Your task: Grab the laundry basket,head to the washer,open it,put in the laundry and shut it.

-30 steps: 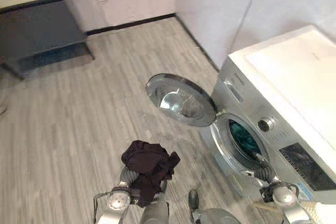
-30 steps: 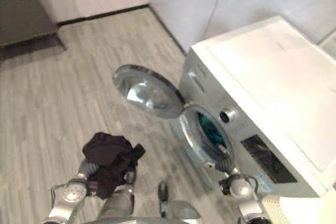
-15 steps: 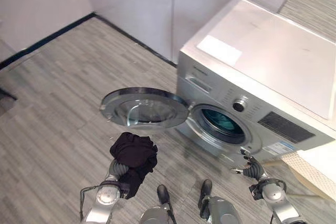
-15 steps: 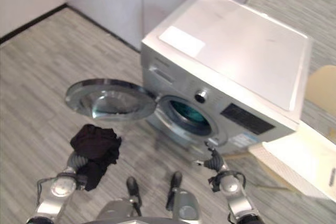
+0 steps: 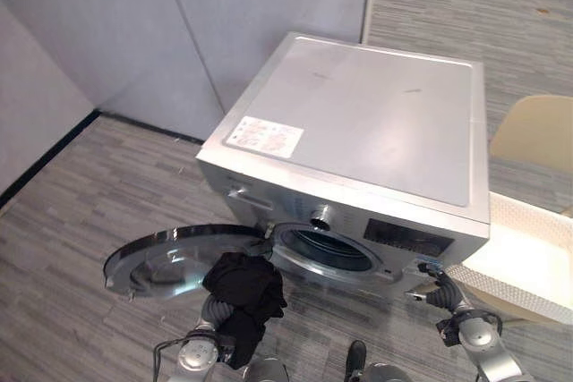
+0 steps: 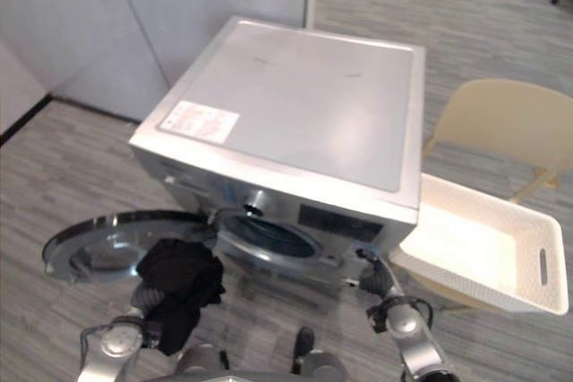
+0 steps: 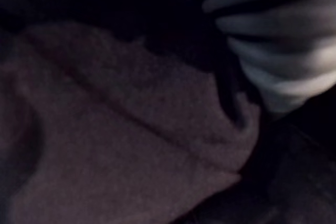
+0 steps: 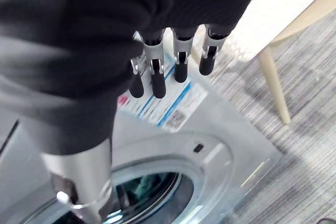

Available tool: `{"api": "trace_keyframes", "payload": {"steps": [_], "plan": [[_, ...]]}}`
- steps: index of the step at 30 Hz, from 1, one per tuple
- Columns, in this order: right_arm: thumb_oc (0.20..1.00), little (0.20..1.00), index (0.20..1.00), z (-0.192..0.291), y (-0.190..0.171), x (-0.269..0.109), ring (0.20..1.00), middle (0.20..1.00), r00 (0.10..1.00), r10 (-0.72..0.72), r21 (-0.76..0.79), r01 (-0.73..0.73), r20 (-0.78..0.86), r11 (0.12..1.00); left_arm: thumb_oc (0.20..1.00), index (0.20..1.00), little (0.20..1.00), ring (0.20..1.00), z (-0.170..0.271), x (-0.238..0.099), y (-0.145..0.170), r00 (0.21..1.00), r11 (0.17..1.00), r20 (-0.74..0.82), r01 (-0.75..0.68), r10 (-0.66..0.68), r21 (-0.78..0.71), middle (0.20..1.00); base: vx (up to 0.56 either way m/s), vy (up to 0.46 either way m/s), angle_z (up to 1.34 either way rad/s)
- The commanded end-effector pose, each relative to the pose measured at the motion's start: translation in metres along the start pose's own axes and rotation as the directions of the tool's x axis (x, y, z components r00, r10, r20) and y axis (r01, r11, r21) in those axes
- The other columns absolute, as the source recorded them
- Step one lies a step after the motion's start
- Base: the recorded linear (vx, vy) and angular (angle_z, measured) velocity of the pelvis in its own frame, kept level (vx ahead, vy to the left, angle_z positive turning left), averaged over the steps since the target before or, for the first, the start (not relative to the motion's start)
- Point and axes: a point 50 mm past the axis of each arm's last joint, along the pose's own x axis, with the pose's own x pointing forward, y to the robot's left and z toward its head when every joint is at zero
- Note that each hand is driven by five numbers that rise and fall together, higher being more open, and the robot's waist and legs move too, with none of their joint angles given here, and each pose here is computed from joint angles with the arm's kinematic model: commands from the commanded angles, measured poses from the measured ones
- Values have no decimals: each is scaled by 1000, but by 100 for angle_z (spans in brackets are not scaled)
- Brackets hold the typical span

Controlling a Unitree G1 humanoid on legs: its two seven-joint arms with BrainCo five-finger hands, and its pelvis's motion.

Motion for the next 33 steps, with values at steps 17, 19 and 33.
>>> {"api": "trace_keyframes", "payload": {"steps": [17, 19, 33], "plan": [[1000, 1000, 1000, 81, -12, 30, 1000, 1000, 959, -113, 99, 90, 259, 991, 200, 200, 200, 200, 118, 32, 20, 910, 993, 396, -97, 118, -73, 200, -101, 102, -57], [1000, 1000, 1000, 95, -15, 31, 1000, 1000, 940, -144, 126, 110, 308, 986, 200, 200, 200, 200, 138, 34, 20, 883, 988, 445, -106, 146, -113, 200, -112, -19, -19], [1000, 1000, 1000, 178, -29, 7, 1000, 1000, 705, -150, 168, 44, 693, 985, 200, 200, 200, 200, 434, -85, 159, -103, 572, 847, -694, 521, -436, 200, -17, -42, -17]]}}
